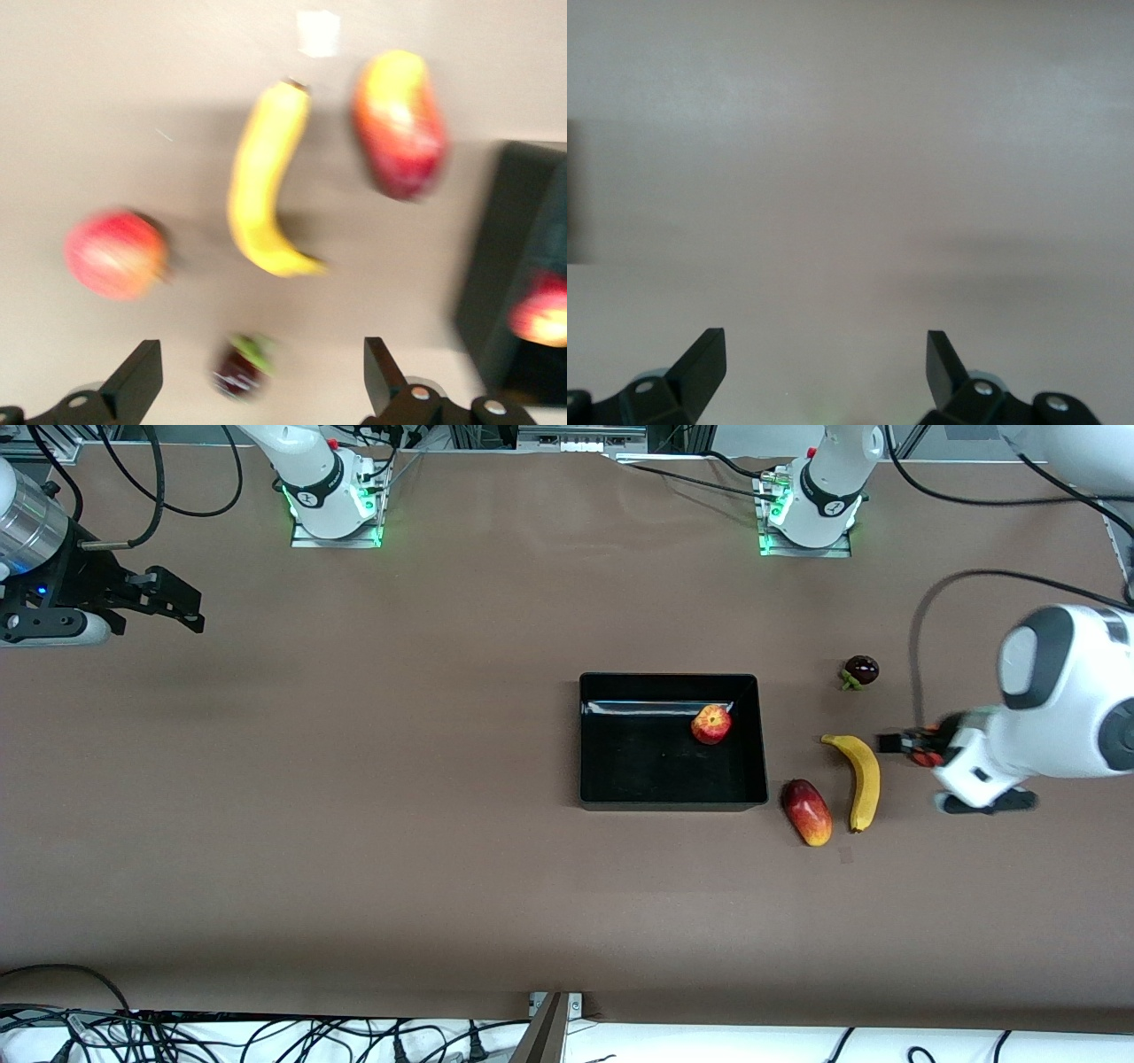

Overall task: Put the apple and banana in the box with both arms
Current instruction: 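Move the left gripper to the yellow banana and grasp it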

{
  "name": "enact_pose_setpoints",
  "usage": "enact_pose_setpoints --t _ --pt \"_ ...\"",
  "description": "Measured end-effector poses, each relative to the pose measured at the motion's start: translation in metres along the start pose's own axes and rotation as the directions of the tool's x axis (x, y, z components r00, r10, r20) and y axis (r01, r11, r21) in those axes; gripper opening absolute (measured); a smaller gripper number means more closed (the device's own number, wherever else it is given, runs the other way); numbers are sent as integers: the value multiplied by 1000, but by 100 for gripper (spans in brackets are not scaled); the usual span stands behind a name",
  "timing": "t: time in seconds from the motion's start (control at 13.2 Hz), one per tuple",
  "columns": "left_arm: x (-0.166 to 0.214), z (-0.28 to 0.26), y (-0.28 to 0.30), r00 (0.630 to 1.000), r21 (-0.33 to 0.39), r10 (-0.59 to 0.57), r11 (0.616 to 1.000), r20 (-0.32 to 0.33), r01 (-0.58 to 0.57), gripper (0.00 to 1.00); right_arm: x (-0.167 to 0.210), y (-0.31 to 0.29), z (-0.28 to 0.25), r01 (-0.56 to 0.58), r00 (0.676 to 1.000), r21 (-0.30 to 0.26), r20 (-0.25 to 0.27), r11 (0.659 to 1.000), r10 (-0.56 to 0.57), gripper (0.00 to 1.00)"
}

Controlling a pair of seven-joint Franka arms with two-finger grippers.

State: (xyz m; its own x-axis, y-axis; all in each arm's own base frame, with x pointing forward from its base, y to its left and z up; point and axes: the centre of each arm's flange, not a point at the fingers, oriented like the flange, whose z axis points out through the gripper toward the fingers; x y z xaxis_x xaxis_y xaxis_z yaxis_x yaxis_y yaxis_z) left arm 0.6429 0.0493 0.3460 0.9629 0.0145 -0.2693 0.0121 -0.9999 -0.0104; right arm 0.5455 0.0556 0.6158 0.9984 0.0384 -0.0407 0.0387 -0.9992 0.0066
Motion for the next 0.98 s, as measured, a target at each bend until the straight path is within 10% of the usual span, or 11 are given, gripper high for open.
enact_pose_setpoints --t 0.61,0.98 --pt "35 155 9 980 -32 171 984 -100 -175 100 1 2 2 -5 1000 0 5 1000 5 100" --pt "30 163 11 980 -35 180 982 -84 -183 49 1 3 2 -5 1000 0 5 1000 5 100"
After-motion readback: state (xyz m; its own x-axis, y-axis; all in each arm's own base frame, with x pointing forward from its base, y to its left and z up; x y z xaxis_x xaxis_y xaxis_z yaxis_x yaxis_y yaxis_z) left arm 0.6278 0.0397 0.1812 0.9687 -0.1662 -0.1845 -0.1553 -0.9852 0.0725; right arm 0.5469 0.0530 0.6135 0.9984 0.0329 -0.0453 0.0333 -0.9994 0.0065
